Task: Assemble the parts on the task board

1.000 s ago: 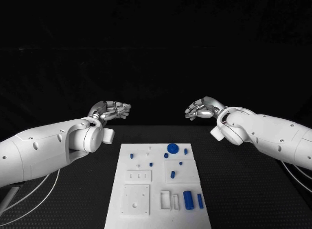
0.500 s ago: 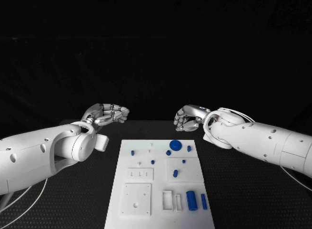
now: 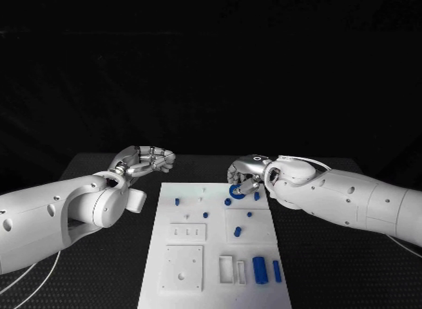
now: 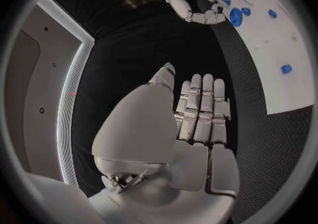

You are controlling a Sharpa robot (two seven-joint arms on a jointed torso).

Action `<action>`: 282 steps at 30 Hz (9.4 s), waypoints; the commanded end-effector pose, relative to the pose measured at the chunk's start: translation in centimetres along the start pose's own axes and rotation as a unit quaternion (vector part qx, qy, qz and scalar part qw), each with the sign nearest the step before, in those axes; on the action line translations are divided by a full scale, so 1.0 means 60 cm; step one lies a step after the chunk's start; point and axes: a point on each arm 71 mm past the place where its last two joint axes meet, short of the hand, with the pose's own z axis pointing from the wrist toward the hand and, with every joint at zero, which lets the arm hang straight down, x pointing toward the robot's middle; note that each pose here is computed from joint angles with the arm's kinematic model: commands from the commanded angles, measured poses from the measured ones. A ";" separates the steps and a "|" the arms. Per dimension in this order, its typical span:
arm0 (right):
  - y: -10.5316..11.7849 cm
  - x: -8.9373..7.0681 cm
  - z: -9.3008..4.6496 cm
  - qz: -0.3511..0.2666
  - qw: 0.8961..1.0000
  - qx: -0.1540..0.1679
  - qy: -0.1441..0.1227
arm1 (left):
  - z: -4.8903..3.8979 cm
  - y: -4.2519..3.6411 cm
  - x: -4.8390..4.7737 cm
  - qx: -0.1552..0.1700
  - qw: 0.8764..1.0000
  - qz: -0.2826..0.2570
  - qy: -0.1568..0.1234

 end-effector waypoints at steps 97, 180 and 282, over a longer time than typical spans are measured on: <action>0.117 -0.022 0.054 -0.131 0.980 -0.024 -0.148 | -0.001 -0.004 0.008 0.007 1.000 -0.002 0.012; 0.110 -0.021 0.062 -0.095 0.984 -0.007 -0.148 | 0.000 -0.015 0.002 0.010 1.000 0.002 0.008; -0.053 -0.041 -0.049 0.067 0.991 0.062 -0.094 | 0.007 -0.010 -0.024 0.006 1.000 0.003 0.000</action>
